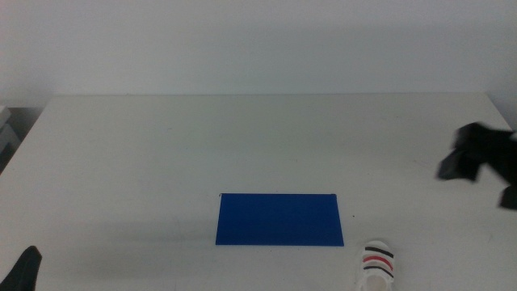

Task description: Use one arm to grab the shoe from the table and place it on the mat.

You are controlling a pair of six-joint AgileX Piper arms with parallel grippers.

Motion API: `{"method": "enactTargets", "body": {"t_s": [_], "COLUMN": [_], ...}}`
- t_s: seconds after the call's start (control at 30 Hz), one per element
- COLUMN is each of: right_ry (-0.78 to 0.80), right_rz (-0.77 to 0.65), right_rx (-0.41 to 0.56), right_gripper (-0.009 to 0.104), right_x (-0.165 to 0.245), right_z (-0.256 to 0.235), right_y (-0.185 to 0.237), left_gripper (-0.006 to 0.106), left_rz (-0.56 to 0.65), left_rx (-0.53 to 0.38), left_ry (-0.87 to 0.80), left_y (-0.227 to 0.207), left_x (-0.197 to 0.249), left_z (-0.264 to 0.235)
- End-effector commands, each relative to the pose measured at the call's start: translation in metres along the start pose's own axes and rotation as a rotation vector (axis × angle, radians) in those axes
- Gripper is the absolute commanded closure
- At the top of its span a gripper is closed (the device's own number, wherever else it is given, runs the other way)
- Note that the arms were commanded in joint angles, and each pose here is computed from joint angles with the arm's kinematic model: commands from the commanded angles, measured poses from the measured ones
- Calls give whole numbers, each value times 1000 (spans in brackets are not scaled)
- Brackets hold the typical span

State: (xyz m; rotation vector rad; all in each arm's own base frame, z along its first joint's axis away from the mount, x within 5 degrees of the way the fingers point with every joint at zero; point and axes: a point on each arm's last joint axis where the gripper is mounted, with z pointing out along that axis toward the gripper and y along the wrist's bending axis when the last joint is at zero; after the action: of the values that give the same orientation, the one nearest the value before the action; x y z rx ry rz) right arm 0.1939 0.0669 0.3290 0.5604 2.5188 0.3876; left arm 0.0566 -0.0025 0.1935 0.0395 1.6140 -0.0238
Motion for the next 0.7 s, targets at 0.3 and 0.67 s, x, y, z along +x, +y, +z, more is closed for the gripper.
{"method": "enactTargets", "body": {"t_s": [0.3, 0.67], "right_ry": [175, 311], "right_rz": [-15, -22], "right_rx": [29, 92], "right_gripper": [4, 4], "right_x": [31, 54], "right_z": [50, 87], "right_y": [49, 63], "left_gripper": [7, 7], "left_rz": [-14, -14], "left_rx": [-1, -1], "left_ry": [-88, -88], "left_y": [0, 0], "left_x": [-6, -6], "left_z": [-1, -1]}}
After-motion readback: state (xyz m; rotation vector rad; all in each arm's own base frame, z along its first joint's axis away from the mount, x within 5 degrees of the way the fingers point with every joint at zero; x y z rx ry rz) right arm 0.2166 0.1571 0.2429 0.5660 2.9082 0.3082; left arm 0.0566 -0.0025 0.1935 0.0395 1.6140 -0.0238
